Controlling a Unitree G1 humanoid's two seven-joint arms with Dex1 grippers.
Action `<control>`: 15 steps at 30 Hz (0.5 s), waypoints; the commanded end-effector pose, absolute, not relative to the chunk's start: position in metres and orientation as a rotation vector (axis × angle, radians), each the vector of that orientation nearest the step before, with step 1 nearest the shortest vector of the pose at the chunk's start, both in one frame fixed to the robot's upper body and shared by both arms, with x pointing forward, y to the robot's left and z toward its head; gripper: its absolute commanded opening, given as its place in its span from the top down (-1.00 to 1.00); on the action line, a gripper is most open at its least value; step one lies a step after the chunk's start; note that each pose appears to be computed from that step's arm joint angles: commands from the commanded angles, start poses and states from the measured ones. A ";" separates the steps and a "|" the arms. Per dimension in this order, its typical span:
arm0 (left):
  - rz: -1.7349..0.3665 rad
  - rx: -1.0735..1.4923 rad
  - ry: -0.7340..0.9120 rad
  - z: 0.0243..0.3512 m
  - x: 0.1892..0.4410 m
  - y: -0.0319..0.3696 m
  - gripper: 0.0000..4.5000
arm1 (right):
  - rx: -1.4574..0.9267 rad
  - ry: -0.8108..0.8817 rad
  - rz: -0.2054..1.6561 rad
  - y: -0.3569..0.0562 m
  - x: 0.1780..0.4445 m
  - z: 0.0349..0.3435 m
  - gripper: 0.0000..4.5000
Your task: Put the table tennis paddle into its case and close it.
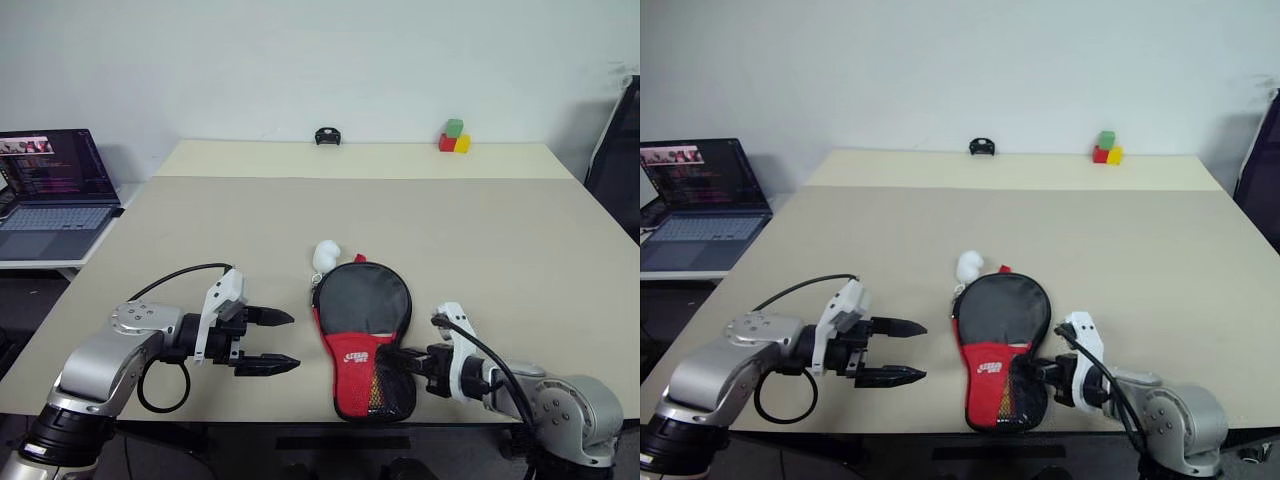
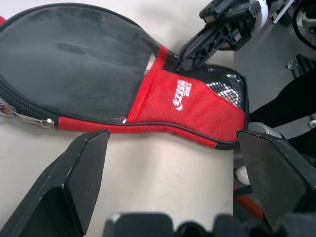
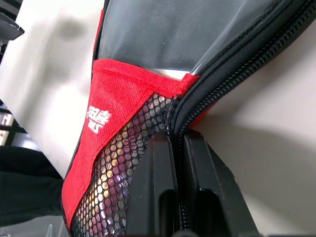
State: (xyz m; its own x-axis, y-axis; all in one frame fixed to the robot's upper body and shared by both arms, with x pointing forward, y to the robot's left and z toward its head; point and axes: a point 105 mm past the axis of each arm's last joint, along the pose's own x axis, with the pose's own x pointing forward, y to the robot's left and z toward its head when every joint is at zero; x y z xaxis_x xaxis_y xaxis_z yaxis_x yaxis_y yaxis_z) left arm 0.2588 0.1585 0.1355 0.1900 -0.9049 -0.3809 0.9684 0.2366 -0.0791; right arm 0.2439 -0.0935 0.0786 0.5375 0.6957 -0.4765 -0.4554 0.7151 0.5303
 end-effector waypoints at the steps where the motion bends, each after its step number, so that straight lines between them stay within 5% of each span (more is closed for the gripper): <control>1: -1.351 0.227 0.354 0.143 0.256 0.156 -1.00 | 0.386 0.720 0.747 -0.082 0.237 0.082 0.98; 5: -1.346 0.230 0.354 0.143 0.256 0.157 -1.00 | 0.390 0.732 0.709 -0.084 0.239 0.077 0.61; 15: -1.329 0.231 0.350 0.140 0.255 0.159 -1.00 | 0.306 0.649 0.640 -0.112 0.237 0.087 -0.87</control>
